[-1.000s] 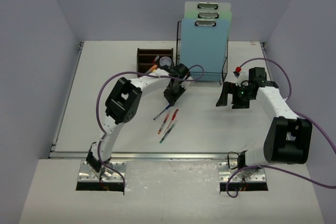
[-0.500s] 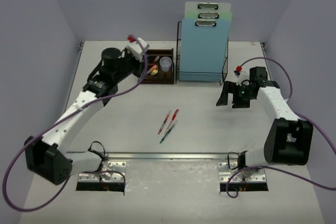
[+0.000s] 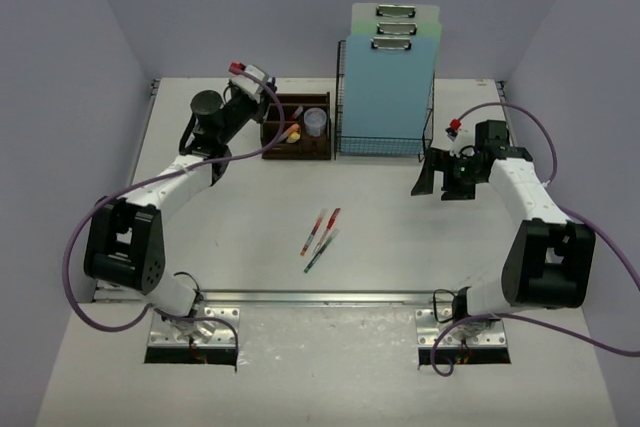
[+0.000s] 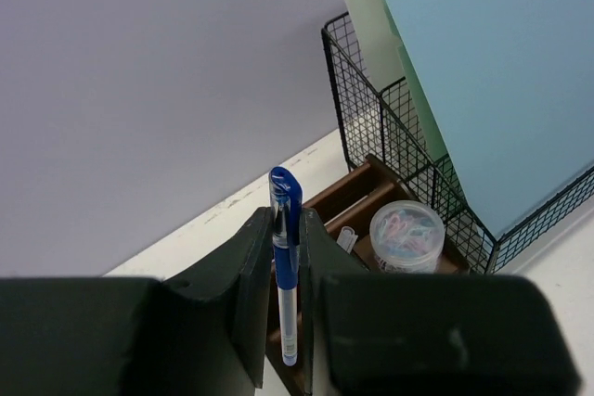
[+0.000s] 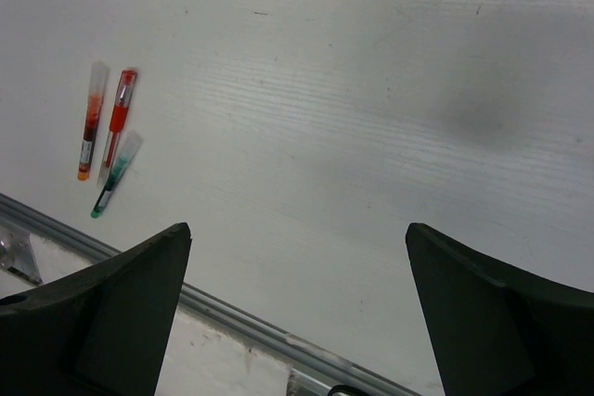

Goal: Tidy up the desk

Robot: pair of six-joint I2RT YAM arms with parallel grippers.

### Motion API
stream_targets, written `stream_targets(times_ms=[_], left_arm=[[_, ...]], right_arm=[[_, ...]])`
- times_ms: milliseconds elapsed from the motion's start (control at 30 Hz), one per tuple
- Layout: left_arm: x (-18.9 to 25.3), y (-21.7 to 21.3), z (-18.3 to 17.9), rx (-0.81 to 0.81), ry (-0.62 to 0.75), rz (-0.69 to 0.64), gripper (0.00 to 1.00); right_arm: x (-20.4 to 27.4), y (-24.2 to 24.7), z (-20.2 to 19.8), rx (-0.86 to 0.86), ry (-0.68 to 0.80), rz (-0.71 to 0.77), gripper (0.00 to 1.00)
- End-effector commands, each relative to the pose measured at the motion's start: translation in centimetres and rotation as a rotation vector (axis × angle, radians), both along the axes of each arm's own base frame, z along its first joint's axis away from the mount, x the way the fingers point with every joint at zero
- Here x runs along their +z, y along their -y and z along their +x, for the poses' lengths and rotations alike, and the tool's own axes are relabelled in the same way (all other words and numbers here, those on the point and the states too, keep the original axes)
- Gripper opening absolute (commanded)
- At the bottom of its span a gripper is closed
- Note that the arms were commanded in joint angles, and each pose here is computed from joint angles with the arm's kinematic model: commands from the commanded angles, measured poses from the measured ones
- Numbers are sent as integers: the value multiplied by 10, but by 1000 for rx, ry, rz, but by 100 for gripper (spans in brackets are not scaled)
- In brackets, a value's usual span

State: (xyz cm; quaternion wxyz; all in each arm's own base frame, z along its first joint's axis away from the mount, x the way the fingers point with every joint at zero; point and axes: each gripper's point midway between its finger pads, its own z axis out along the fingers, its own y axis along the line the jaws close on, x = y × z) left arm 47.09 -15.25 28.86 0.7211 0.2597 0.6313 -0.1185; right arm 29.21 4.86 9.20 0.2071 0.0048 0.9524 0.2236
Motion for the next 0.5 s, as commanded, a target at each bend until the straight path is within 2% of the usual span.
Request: stream_targets(times_ms=[0, 167, 467], left_arm=[[54, 15, 5, -79, 218, -71, 0], [31, 22, 30, -90, 193, -82, 0], [4, 30, 47, -112, 178, -52, 0]], right_arm=[[8, -2, 11, 4, 26, 10, 99], [6, -2, 11, 8, 24, 8, 99], [14, -8, 13, 32, 83, 37, 99]])
